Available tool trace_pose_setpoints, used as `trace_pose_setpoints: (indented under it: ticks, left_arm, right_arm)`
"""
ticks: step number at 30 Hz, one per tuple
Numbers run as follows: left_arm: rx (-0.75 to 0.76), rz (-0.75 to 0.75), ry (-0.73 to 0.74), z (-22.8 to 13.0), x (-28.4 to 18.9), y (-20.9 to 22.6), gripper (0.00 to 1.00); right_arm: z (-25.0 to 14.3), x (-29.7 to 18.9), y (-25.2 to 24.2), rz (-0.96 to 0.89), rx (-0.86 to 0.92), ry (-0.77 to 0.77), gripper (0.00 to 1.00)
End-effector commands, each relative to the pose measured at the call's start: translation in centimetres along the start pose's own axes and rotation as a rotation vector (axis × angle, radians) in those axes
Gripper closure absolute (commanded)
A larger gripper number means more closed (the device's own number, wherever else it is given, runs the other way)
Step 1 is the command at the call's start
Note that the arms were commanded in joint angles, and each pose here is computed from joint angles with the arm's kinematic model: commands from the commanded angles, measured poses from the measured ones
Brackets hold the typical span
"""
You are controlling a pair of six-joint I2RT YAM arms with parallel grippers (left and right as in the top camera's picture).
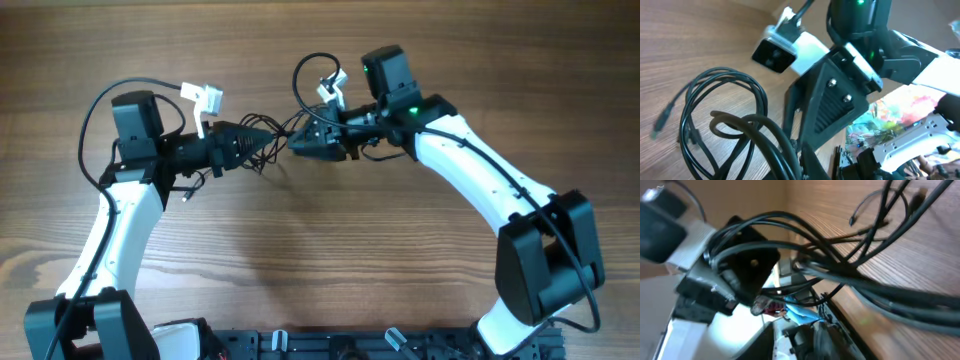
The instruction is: Untangle cables
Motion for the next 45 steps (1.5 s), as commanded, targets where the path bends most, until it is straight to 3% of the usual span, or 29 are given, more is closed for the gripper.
trace_pose_setpoints:
  ticks: [1,8,17,20,23,26,32,36,45]
  left_arm:
    - [0.048,-0.059,0.016,0.3,0.0,-1.2,0.96]
    - [0.041,-0.058,0.017,0.2,0.0,-1.2,0.96]
    - [0.011,-0.060,0.024,-0.1,0.0,-1.1,0.96]
    - [0.012,-0.095,0.035,-0.3,-0.1,-1.7,0.96]
    - [0.008,-0.094,0.035,-0.3,-0.1,-1.7,0.96]
    - [0.003,-0.085,0.032,-0.2,-0.1,-1.5,0.96]
    - [-0.156,0.148,-0.046,0.6,-0.2,2.4,0.96]
    - [-0.213,0.277,-0.074,0.4,-0.7,4.6,0.96]
    - [-0.236,0.320,-0.075,0.0,-0.9,5.3,0.96]
  right_arm:
    - [0.2,0.9,-0.4,-0.073,0.158,-0.041,0.62]
    - [0.4,1.7,-1.1,-0.136,0.320,-0.091,0.63]
    - [1.1,3.0,0.3,-0.110,0.353,-0.125,0.64]
    - [1.4,2.9,-0.2,-0.131,0.382,-0.155,0.70]
    - [1.7,2.9,0.1,-0.121,0.365,-0.162,0.94]
    - [1.7,2.9,0.1,-0.119,0.343,-0.160,0.96]
    - [2.1,1.1,0.2,-0.075,0.160,-0.126,0.96]
    - [2.9,-1.4,0.0,-0.019,0.137,-0.125,0.96]
    - [5.0,-7.6,-1.8,0.026,0.142,-0.208,0.96]
Point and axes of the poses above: each gripper's point midway between its finger pads, its own x axis out along the fingers, its own y axis along the line the jaws close on, z = x × y, the point moved 1 cm from there along -x, back along the fingers, and after that the axes turned 15 degrees about -x, right-handed, at the moved point
